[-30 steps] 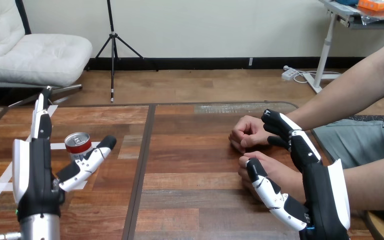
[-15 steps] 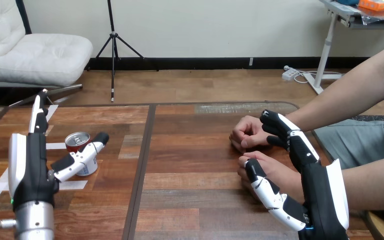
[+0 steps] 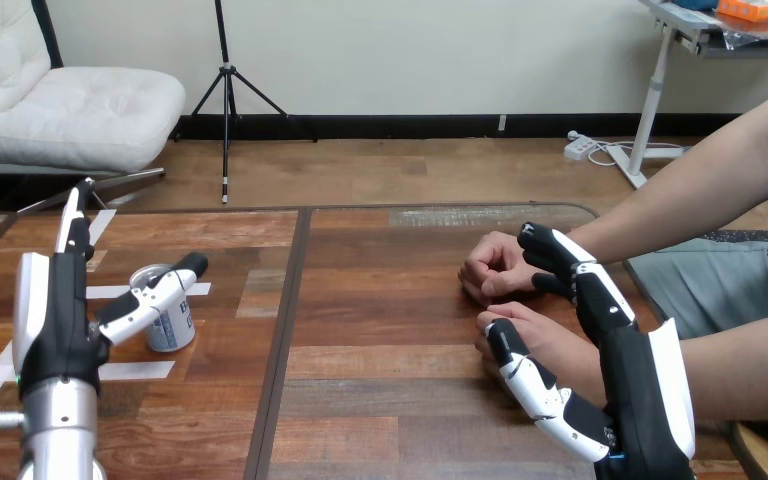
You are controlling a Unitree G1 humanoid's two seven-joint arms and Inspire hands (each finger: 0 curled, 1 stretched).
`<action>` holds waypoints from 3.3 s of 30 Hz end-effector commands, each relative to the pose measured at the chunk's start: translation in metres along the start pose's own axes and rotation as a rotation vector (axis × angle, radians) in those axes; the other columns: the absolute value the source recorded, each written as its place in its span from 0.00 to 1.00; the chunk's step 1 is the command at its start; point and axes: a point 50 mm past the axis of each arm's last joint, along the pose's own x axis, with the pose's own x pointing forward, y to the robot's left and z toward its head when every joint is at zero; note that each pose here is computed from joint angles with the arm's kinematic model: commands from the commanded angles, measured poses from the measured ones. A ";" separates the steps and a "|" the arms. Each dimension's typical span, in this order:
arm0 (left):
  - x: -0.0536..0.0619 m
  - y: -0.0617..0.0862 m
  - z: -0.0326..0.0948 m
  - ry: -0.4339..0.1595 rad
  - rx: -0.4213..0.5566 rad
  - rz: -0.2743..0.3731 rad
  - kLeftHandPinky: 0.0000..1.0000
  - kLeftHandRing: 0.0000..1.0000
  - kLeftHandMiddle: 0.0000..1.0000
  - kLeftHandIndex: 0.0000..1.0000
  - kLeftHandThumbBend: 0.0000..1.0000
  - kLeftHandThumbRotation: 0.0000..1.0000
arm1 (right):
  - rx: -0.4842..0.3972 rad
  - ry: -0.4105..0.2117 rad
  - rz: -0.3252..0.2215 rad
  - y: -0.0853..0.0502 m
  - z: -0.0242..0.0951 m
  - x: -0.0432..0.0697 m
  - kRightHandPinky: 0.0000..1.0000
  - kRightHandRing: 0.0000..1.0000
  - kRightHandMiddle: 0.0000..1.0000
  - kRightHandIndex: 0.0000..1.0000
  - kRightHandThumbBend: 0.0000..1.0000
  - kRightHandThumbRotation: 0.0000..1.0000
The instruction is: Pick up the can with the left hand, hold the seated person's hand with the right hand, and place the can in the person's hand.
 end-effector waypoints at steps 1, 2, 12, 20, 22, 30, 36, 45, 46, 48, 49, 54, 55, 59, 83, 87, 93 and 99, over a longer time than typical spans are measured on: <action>0.024 0.003 0.016 -0.053 0.007 -0.003 0.89 0.95 0.97 0.96 0.87 0.37 | 0.024 -0.073 -0.024 0.000 0.011 0.015 0.79 0.84 0.85 0.83 0.52 0.44; 0.025 0.003 0.016 -0.046 0.014 -0.008 0.88 0.95 0.97 0.96 0.87 0.37 | 0.024 -0.074 -0.024 0.000 0.011 0.015 0.79 0.84 0.85 0.83 0.52 0.44; 0.033 0.002 0.011 -0.007 0.034 -0.037 0.85 0.93 0.96 0.95 0.88 0.37 | 0.022 -0.081 -0.022 0.000 0.010 0.015 0.79 0.84 0.84 0.83 0.53 0.44; 0.036 0.000 0.009 0.014 0.062 -0.059 0.83 0.91 0.94 0.94 0.87 0.37 | 0.026 -0.080 -0.023 0.000 0.011 0.016 0.79 0.84 0.84 0.83 0.53 0.44; 0.037 0.000 0.009 0.019 0.059 -0.065 0.83 0.91 0.94 0.93 0.87 0.36 | 0.023 -0.080 -0.023 0.000 0.011 0.016 0.79 0.84 0.84 0.83 0.54 0.44; 0.040 -0.002 0.006 0.040 0.076 -0.100 0.83 0.92 0.94 0.94 0.87 0.36 | 0.021 -0.081 -0.025 0.000 0.011 0.016 0.80 0.85 0.84 0.83 0.54 0.44; 0.042 -0.004 0.004 0.049 0.083 -0.124 0.83 0.92 0.94 0.94 0.89 0.36 | 0.020 -0.086 -0.024 0.000 0.012 0.016 0.81 0.85 0.84 0.83 0.54 0.44; 0.043 -0.007 0.003 0.060 0.098 -0.161 0.81 0.91 0.94 0.94 0.90 0.37 | 0.021 -0.082 -0.026 0.000 0.012 0.016 0.81 0.85 0.84 0.83 0.54 0.45; 0.043 -0.007 0.003 0.059 0.097 -0.165 0.81 0.91 0.94 0.94 0.90 0.37 | 0.020 -0.082 -0.027 0.000 0.012 0.016 0.81 0.85 0.84 0.83 0.54 0.45; 0.043 -0.007 0.003 0.058 0.097 -0.170 0.81 0.91 0.94 0.94 0.90 0.37 | 0.019 -0.082 -0.027 0.000 0.012 0.016 0.81 0.85 0.84 0.83 0.54 0.45; 0.043 -0.008 0.003 0.058 0.102 -0.173 0.81 0.91 0.94 0.94 0.91 0.37 | 0.018 -0.081 -0.027 0.000 0.012 0.016 0.81 0.85 0.84 0.83 0.54 0.45; 0.043 -0.009 0.002 0.063 0.119 -0.183 0.80 0.90 0.94 0.94 0.91 0.38 | 0.010 -0.079 -0.028 0.000 0.012 0.017 0.81 0.85 0.84 0.83 0.54 0.45; 0.043 -0.009 0.002 0.064 0.124 -0.185 0.80 0.90 0.94 0.93 0.92 0.38 | 0.010 -0.079 -0.029 0.000 0.012 0.017 0.81 0.85 0.84 0.83 0.54 0.45; 0.044 -0.010 0.001 0.067 0.127 -0.192 0.80 0.90 0.94 0.93 0.92 0.38 | 0.008 -0.079 -0.029 0.000 0.012 0.017 0.81 0.85 0.84 0.84 0.54 0.45; 0.045 -0.012 -0.002 0.076 0.183 -0.206 0.81 0.90 0.94 0.94 0.92 0.40 | 0.003 -0.074 -0.032 -0.001 0.013 0.017 0.81 0.85 0.84 0.84 0.54 0.46; 0.045 -0.012 -0.002 0.075 0.186 -0.205 0.81 0.90 0.94 0.94 0.92 0.40 | 0.002 -0.074 -0.035 -0.001 0.014 0.017 0.82 0.85 0.84 0.84 0.55 0.46; 0.045 -0.012 -0.003 0.076 0.198 -0.202 0.80 0.89 0.94 0.94 0.93 0.41 | 0.001 -0.074 -0.033 -0.002 0.014 0.017 0.82 0.86 0.84 0.84 0.55 0.46; 0.044 -0.013 -0.003 0.077 0.199 -0.202 0.81 0.90 0.94 0.94 0.93 0.42 | -0.004 -0.077 -0.029 -0.002 0.014 0.017 0.82 0.86 0.85 0.84 0.55 0.47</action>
